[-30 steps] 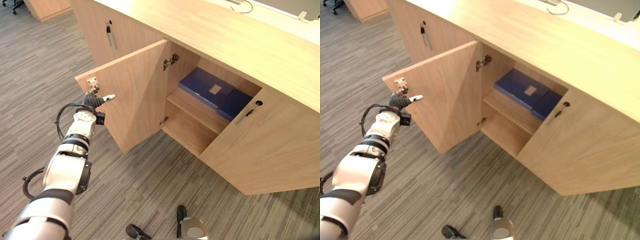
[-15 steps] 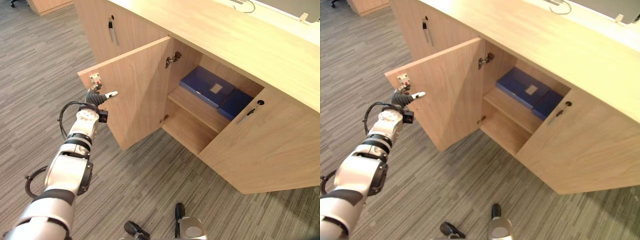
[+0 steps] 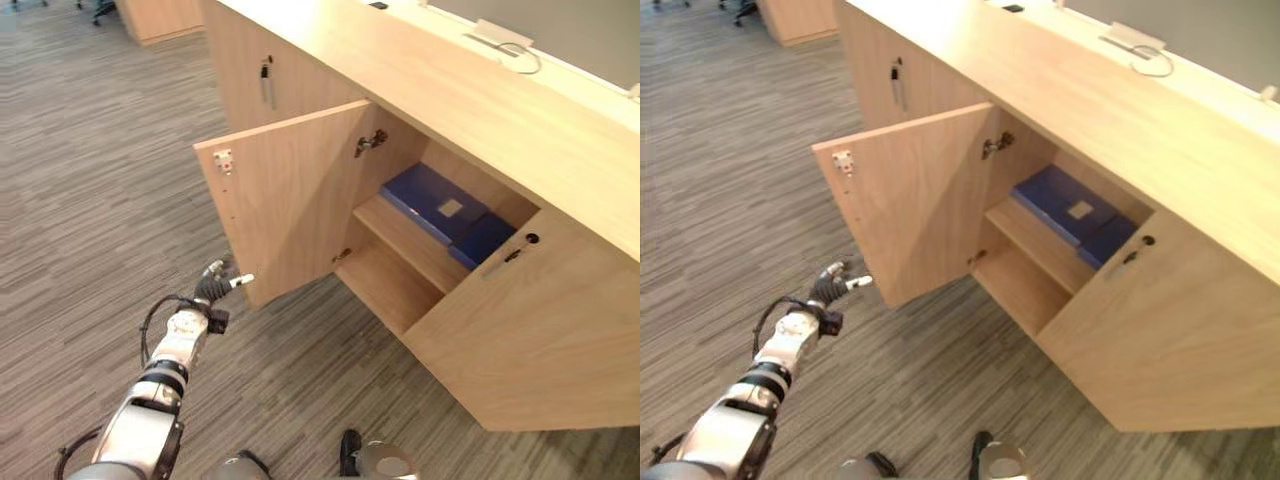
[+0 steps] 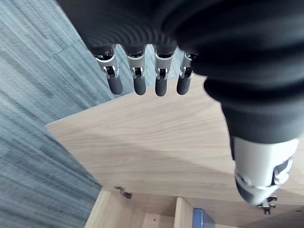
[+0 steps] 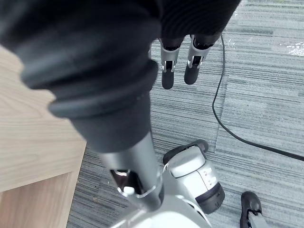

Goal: Walk over to the cabinet, pick up the folder, carry it to the office cabinet, place the folder inside the office cabinet, then close the office cabinet door

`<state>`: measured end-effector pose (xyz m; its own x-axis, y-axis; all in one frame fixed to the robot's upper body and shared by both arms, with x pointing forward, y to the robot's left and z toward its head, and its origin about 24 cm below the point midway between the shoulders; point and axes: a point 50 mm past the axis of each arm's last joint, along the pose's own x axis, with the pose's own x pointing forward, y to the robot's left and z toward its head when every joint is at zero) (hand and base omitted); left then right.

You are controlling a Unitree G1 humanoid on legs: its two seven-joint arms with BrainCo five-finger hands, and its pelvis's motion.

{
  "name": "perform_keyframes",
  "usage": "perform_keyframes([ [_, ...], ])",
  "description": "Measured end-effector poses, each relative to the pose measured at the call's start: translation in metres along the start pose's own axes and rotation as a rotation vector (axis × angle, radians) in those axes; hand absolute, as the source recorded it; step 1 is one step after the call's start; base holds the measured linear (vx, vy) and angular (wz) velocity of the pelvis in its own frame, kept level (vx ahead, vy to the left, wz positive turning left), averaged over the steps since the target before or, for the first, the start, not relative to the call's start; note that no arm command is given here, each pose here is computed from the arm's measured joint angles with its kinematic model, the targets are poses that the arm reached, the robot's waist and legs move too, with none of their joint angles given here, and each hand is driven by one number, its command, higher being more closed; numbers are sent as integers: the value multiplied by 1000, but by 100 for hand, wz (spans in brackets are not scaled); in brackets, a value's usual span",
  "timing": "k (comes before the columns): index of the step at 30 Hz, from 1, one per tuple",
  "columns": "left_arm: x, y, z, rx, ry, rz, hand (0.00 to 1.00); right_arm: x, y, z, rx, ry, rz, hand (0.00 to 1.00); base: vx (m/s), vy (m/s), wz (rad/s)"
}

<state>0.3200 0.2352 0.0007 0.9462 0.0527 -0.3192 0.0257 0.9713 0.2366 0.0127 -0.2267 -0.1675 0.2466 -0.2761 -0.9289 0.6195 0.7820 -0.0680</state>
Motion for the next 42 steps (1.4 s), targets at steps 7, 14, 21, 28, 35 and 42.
perform_keyframes([
  [7,-9,32,-27,15,131,38,0,7,-2,41,-62,-110,3,0,44,154,-6],
  [14,-5,72,0,53,90,150,0,6,8,29,-23,-73,27,0,205,262,-12],
  [21,4,73,26,119,33,175,0,4,0,17,2,-40,36,0,116,129,2],
  [28,12,73,45,129,10,215,0,1,-5,5,-11,-6,22,0,126,-121,1],
  [35,21,80,99,125,-113,265,0,0,-3,4,4,-17,17,0,26,-36,-19],
  [42,23,77,116,181,-149,271,0,1,0,15,2,-68,28,0,-46,46,-2],
])
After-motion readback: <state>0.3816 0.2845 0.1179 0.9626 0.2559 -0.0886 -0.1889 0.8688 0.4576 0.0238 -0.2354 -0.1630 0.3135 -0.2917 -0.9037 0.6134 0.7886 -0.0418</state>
